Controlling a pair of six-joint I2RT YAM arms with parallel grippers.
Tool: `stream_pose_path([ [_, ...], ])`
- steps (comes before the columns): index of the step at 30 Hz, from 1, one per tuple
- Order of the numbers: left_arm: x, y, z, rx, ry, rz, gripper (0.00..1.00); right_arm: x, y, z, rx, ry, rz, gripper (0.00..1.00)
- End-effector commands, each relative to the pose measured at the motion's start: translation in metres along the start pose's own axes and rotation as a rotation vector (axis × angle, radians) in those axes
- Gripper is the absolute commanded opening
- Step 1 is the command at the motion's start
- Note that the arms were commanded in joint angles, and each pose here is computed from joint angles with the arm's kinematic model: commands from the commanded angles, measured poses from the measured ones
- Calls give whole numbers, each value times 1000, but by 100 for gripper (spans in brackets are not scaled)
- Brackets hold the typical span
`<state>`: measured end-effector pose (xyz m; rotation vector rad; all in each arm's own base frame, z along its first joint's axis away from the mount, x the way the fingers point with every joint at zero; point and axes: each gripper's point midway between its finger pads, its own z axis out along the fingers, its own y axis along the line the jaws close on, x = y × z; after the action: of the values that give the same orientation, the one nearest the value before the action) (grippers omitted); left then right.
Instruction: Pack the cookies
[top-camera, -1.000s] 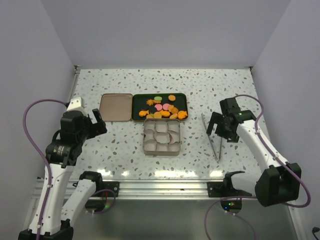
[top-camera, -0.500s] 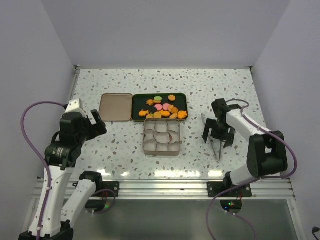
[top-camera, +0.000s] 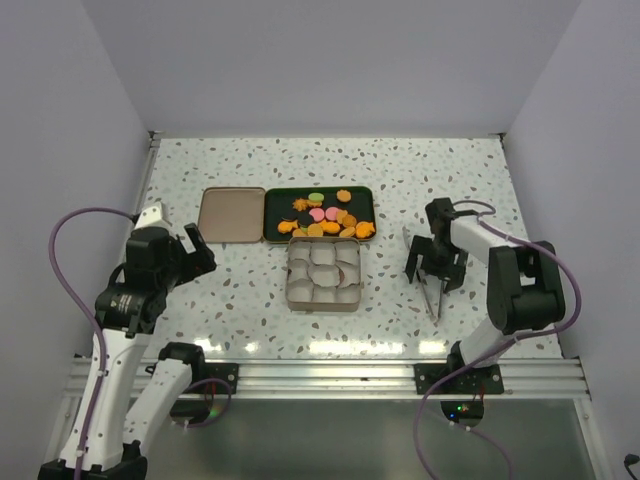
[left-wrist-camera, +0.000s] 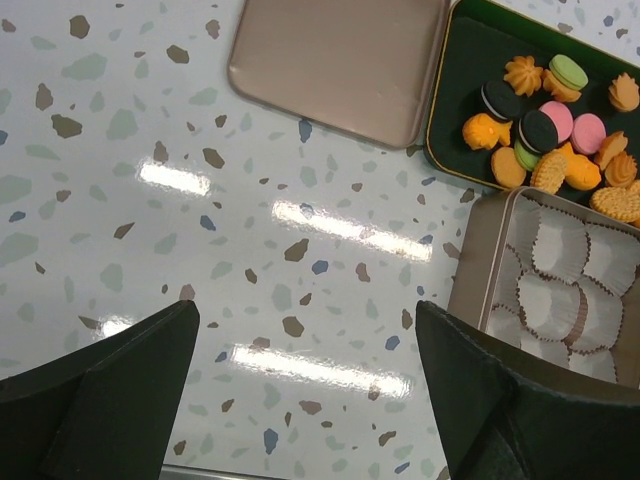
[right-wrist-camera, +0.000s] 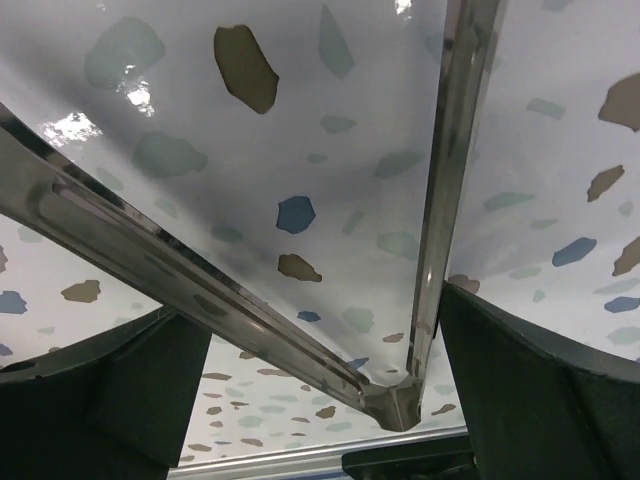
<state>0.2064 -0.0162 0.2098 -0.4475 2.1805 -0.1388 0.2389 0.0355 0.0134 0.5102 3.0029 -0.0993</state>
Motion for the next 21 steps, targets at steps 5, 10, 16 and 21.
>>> stream_pose_path([
  [5,6,-10,8,35,30,-43,94,-15,12,21,-38,-21,11,95],
  [10,7,-13,11,46,35,-54,94,-22,7,14,-24,-79,4,72],
  [16,8,-17,13,64,43,-62,93,-26,3,-27,-53,-155,-18,60],
  [21,7,-20,13,80,43,-58,93,-26,20,-75,-122,-217,-62,58],
])
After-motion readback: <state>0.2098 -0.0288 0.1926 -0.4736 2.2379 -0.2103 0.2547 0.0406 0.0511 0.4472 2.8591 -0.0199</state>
